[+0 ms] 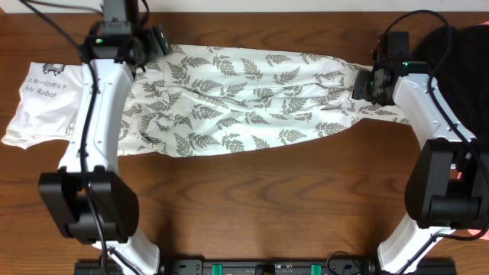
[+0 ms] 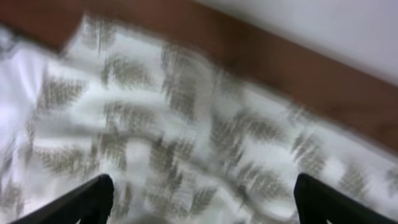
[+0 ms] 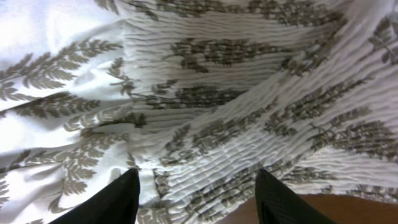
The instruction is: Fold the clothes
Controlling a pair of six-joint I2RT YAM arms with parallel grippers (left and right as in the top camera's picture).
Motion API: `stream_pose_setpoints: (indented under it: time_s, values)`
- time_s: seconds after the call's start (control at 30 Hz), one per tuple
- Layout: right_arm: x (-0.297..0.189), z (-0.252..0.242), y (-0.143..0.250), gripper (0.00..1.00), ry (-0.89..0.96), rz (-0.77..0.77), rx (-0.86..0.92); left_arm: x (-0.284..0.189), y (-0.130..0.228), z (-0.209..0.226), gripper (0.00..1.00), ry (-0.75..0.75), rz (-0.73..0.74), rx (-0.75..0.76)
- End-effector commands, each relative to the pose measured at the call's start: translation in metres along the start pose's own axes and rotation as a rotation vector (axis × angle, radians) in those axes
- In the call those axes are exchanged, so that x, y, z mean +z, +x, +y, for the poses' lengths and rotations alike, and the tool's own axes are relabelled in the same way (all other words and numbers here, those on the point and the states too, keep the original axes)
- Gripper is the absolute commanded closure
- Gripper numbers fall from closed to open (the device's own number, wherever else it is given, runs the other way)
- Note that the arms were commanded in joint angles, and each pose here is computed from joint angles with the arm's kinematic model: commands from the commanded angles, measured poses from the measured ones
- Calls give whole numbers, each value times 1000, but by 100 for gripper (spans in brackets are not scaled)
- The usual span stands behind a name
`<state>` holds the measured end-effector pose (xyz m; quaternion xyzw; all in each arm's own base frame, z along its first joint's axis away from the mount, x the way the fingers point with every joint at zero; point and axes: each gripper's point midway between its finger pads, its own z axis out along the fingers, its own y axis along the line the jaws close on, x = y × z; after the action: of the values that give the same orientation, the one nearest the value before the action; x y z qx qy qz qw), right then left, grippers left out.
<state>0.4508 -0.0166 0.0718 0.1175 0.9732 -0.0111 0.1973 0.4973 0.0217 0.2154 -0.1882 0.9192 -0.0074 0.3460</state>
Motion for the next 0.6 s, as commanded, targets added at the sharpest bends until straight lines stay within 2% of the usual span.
stream_pose_setpoints:
  time_s: [0.0,0.2,0.37,0.53,0.57]
  values:
    - [-2,0,-2,42,-2,-9,-37,7,-16,5,8,0,-52,4]
    - [9,0,4,41,4,18,-39,24,-52,22,8,2,-177,-48]
    - [25,-2,17,41,14,72,-42,37,-82,52,8,-18,-277,-102]
    - [33,-3,22,41,18,87,-43,62,-96,89,9,-55,-330,-149]
    - [34,-3,22,41,18,85,-42,68,-96,95,11,-62,-332,-155]
